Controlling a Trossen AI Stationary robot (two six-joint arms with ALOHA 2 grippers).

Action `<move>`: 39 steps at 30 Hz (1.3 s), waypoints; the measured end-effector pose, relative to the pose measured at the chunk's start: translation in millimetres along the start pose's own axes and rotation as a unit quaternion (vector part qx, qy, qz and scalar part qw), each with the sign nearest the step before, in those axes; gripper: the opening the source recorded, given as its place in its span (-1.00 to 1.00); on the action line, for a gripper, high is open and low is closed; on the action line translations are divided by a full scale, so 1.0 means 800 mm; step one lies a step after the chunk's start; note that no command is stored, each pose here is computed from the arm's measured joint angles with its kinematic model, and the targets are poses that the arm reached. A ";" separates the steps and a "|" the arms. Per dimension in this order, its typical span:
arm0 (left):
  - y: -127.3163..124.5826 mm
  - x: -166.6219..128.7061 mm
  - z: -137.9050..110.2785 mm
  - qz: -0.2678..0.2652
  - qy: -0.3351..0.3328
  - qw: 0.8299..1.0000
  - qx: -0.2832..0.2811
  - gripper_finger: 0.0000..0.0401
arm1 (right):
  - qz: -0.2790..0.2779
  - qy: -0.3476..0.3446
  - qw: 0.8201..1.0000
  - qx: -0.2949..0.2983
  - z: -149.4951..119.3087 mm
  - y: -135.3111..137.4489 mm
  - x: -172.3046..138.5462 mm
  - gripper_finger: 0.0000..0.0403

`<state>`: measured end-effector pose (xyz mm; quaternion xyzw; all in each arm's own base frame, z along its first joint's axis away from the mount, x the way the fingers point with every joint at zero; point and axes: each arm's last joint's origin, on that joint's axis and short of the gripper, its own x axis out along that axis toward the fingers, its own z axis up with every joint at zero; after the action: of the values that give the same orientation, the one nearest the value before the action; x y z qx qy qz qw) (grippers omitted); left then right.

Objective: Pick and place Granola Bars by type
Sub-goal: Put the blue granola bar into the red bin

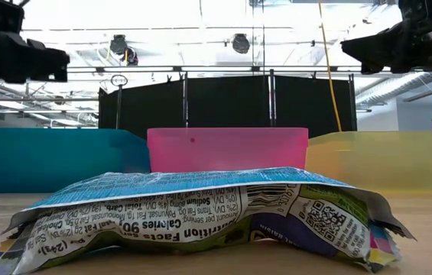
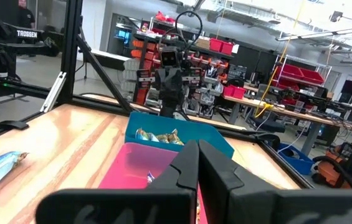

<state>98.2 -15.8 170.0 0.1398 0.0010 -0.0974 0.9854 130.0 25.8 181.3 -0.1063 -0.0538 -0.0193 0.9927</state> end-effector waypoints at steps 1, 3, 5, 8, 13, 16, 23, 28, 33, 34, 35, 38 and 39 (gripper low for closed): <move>0.000 0.000 -0.004 0.003 0.000 1.000 -0.003 -0.99 | 0.000 0.001 1.000 0.000 0.000 0.000 0.000 -1.00; 0.002 0.000 -0.004 0.011 -0.011 1.000 -0.010 -1.00 | 0.001 0.002 1.000 0.002 -0.001 0.000 0.000 -1.00; 0.002 0.000 -0.005 0.010 -0.009 1.000 -0.007 -1.00 | 0.001 0.004 1.000 0.006 -0.001 0.000 0.000 -1.00; 0.004 0.000 -0.006 0.019 -0.006 1.000 -0.016 -1.00 | 0.000 0.004 1.000 0.020 -0.001 0.000 0.000 -1.00; 0.006 0.000 -0.007 0.047 0.003 0.997 -0.054 -0.93 | -0.027 0.014 0.999 0.029 0.008 -0.003 0.004 -1.00; 0.006 0.000 -0.007 0.049 0.003 0.997 -0.054 -0.89 | -0.043 0.053 0.998 0.011 0.039 -0.006 0.021 -1.00; 0.008 0.000 -0.003 0.060 -0.017 0.995 -0.084 -0.88 | -0.024 0.201 0.979 -0.003 0.127 0.006 0.099 -1.00; 0.010 -0.001 -0.002 0.095 -0.018 0.990 -0.101 -0.88 | -0.013 0.312 0.949 -0.040 0.160 0.050 0.170 -1.00; 0.011 -0.001 -0.005 0.107 -0.009 0.988 -0.110 -0.87 | 0.001 0.348 0.934 -0.081 0.177 0.123 0.227 -1.00; 0.011 -0.001 -0.005 0.107 -0.008 0.988 -0.107 -0.87 | 0.009 0.355 0.930 -0.094 0.176 0.140 0.236 -0.98; 0.011 -0.001 -0.005 0.107 -0.007 0.989 -0.106 -0.87 | 0.021 0.360 0.927 -0.106 0.175 0.156 0.242 -0.95; 0.011 -0.001 -0.005 0.107 -0.006 0.989 -0.105 -0.87 | 0.051 0.361 0.923 -0.126 0.169 0.203 0.259 -0.78; 0.011 -0.001 -0.005 0.107 -0.006 0.989 -0.105 -0.87 | 0.058 0.357 0.924 -0.124 0.168 0.217 0.264 -0.71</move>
<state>99.2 -6.5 168.6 0.0342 -0.0095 0.0079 0.9993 334.4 218.7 298.9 -0.2176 0.3137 -0.0050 0.9242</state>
